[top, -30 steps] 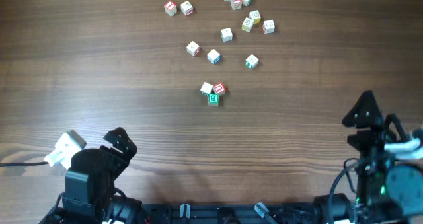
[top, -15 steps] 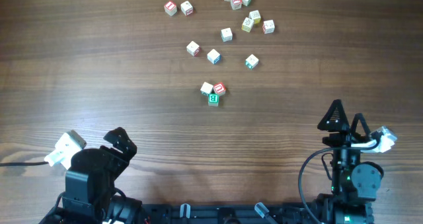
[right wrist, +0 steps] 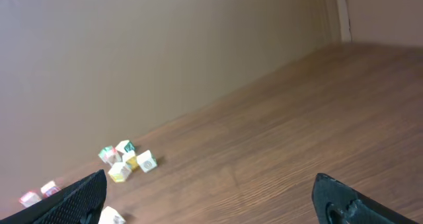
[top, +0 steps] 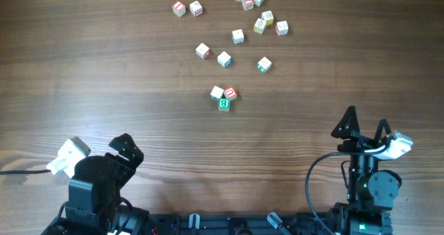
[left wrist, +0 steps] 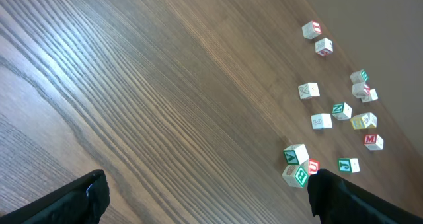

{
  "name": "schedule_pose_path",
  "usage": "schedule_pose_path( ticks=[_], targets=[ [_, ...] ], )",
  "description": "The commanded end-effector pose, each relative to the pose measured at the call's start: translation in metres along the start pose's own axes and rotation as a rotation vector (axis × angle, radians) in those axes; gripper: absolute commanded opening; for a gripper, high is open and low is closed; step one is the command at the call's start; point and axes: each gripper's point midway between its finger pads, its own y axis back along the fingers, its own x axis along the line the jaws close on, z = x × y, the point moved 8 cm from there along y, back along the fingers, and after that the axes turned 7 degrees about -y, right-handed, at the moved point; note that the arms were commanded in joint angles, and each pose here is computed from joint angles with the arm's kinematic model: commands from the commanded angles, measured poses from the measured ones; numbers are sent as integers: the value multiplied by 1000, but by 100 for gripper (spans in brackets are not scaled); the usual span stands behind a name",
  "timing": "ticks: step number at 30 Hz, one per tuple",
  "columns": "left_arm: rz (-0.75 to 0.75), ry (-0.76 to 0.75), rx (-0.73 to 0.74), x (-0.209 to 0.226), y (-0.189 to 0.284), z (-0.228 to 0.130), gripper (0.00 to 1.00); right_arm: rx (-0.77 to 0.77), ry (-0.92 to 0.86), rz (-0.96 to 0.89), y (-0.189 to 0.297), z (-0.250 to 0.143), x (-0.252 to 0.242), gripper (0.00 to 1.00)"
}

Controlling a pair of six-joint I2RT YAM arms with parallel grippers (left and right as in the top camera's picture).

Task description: Form a circle

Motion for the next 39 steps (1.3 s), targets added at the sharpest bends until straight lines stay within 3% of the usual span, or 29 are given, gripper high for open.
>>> schedule_pose_path(
  ticks=[1,24,31,39],
  targets=[
    [8,-18,3,0,-2,-1,100,-10,67,26,1,2,2,100],
    [24,-20,3,3,-2,-2,100,-9,60,24,1,2,2,100],
    [-126,-13,-201,11,-12,-6,100,-9,60,24,1,2,2,100],
    [-390,-310,-560,-8,-71,-21,100,-9,60,24,1,2,2,100]
  ],
)
